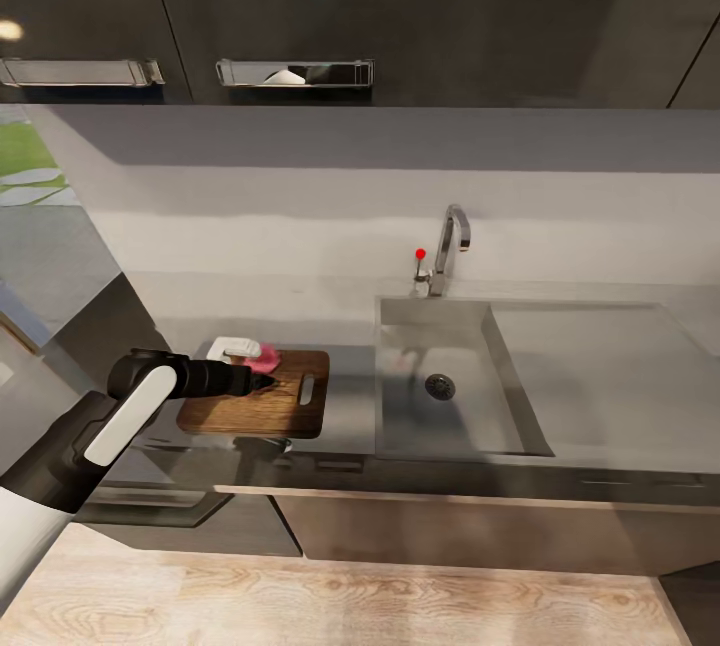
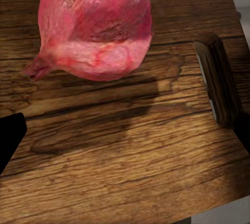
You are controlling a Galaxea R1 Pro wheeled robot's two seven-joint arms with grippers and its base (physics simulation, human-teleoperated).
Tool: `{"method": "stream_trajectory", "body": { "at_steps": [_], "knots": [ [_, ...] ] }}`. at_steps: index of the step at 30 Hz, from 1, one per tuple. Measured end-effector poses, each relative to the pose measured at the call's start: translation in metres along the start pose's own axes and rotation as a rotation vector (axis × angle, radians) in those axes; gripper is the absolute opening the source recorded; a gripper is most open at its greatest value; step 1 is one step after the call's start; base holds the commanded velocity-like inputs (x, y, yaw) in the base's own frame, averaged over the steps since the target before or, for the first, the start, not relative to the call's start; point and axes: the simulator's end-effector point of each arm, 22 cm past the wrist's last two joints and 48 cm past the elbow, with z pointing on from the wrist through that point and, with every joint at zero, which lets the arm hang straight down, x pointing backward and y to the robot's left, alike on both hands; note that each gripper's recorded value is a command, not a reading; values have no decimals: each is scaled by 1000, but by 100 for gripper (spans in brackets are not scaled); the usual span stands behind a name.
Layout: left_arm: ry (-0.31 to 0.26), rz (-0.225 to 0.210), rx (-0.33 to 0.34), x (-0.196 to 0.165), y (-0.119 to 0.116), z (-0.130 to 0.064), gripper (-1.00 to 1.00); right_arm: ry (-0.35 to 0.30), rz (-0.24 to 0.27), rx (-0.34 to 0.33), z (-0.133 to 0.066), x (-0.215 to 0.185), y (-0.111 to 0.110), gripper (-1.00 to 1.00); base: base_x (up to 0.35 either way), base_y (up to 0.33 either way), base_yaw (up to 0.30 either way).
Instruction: In the kitchen, take the Vidalia onion out of the sink, dice it on the chopping board with the paring knife, put the diced onion into the bowl on the countertop, then place both the paring knife and the chopping board into the sink.
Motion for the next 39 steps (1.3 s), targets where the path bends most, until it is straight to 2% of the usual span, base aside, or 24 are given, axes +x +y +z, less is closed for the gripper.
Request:
{"method": "stream_trajectory", "body": {
  "at_steps": [15,39],
  "knots": [
    [0,0,0,0,0,0,100,0,0,0,0,0,0,100,-32,0,0],
    [1,0,-3,0,2,0,100,1,0,0,0,0,0,100,-329,0,0]
  ]
}}
